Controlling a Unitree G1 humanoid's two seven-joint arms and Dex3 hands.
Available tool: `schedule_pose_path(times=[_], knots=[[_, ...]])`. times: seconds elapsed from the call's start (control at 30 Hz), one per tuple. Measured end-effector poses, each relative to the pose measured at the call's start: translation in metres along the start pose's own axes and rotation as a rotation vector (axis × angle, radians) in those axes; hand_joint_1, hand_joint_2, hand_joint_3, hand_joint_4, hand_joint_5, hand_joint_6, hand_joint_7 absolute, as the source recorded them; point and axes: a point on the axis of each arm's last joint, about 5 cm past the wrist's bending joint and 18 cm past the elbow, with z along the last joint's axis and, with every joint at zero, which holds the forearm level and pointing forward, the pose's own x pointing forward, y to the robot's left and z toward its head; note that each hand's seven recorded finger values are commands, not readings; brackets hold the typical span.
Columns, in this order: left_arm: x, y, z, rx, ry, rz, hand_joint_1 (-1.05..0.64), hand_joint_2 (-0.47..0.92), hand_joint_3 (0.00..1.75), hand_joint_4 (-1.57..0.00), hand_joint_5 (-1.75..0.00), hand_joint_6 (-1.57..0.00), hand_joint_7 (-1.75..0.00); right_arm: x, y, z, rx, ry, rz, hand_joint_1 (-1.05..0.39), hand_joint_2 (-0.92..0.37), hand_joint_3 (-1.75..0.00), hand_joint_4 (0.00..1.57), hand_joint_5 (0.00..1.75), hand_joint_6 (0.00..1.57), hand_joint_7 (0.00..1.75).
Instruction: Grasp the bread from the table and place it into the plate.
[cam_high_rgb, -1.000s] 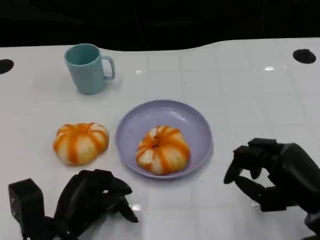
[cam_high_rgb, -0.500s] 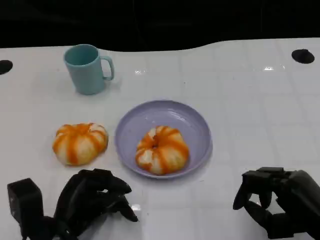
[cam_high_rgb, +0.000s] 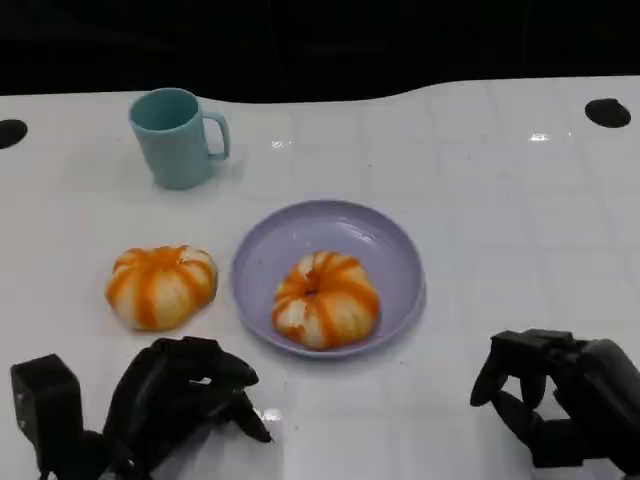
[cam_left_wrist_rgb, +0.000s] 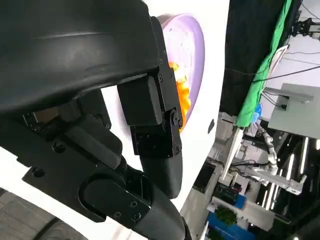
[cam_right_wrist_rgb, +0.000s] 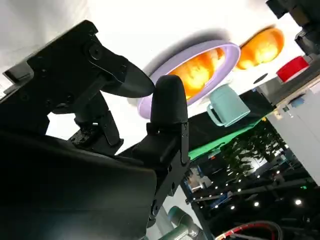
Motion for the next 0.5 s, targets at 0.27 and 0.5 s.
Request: schedule_pose_path(times=[0.27, 0.5], knots=[[0.0001, 0.0018, 0.0011, 0.009, -0.002, 0.004, -1.05, 0.72, 0.00, -1.57, -0.59, -1.57, -0.21, 0.0018, 0.0020, -0.0012, 0.000, -0.011, -0.014, -0.13, -0.44, -1.22, 0.84, 1.75, 0.72, 1.47], [0.0004, 0.0026, 0.0012, 0.006, 0.000, 0.007, -1.05, 0.71, 0.00, -1.57, -0.59, -1.57, -0.22, 0.0031, 0.0031, -0.0022, -0.008, -0.021, -0.026, -0.13, -0.43, -1.22, 0.85, 1.75, 0.73, 1.47]])
